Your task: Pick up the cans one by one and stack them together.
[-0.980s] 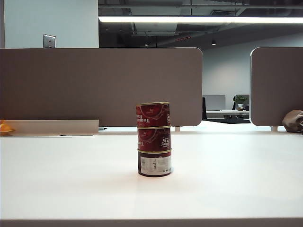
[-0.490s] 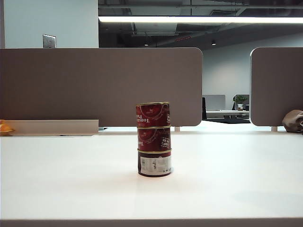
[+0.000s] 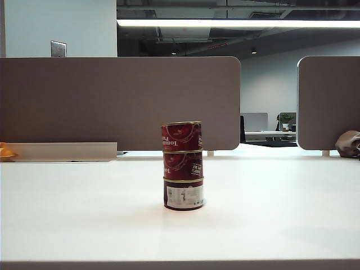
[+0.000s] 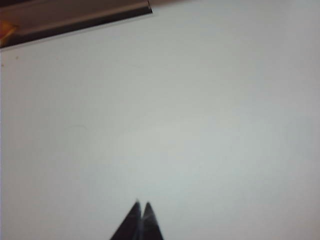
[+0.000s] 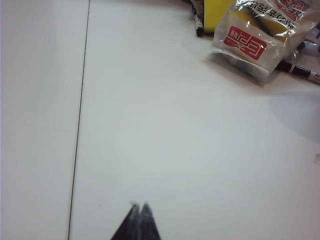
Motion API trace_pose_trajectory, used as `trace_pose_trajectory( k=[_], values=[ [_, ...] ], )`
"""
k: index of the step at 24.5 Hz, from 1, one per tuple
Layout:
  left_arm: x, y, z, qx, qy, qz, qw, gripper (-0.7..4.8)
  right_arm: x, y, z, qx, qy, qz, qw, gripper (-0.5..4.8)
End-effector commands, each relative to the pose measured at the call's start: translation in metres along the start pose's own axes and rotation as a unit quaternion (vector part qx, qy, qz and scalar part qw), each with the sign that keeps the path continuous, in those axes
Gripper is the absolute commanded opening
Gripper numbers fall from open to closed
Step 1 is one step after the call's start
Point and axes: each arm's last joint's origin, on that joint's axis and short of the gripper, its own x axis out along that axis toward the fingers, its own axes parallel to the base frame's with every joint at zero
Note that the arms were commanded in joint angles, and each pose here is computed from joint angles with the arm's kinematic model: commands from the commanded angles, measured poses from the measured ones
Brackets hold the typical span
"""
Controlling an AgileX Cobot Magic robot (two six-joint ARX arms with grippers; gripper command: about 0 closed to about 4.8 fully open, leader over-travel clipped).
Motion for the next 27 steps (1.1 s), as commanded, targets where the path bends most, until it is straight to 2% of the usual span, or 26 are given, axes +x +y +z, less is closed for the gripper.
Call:
trace_pose_trajectory(
  k=[1,5,16,19,23,27],
  values=[
    [0.003,0.0,0.002,-0.008,-0.04,0.005,0.999,-0.05,0.002,0.0,0.001,0.002,-0.018,-0.001,1.0,0.0],
    [0.006,-0.001,0.002,-0.013,-0.062,0.008,0.998,-0.05,0.006,0.001,0.0,0.008,-0.058,-0.005,0.998,0.0],
    [0.006,0.0,0.002,-0.014,-0.061,0.013,0.998,-0.05,0.006,0.001,0.0,0.008,-0.058,-0.005,0.998,0.0],
    [0.007,0.006,0.001,-0.021,-0.056,0.036,0.998,-0.05,0.006,0.001,0.0,0.008,-0.058,-0.005,0.998,0.0],
    [0.007,0.019,-0.002,-0.036,-0.043,0.104,0.993,-0.05,0.006,0.001,0.0,0.008,-0.058,-0.005,0.998,0.0],
    [0.006,0.025,-0.003,-0.042,-0.037,0.133,0.99,-0.05,0.006,0.002,0.0,0.007,-0.058,0.0,0.998,0.0]
  ],
)
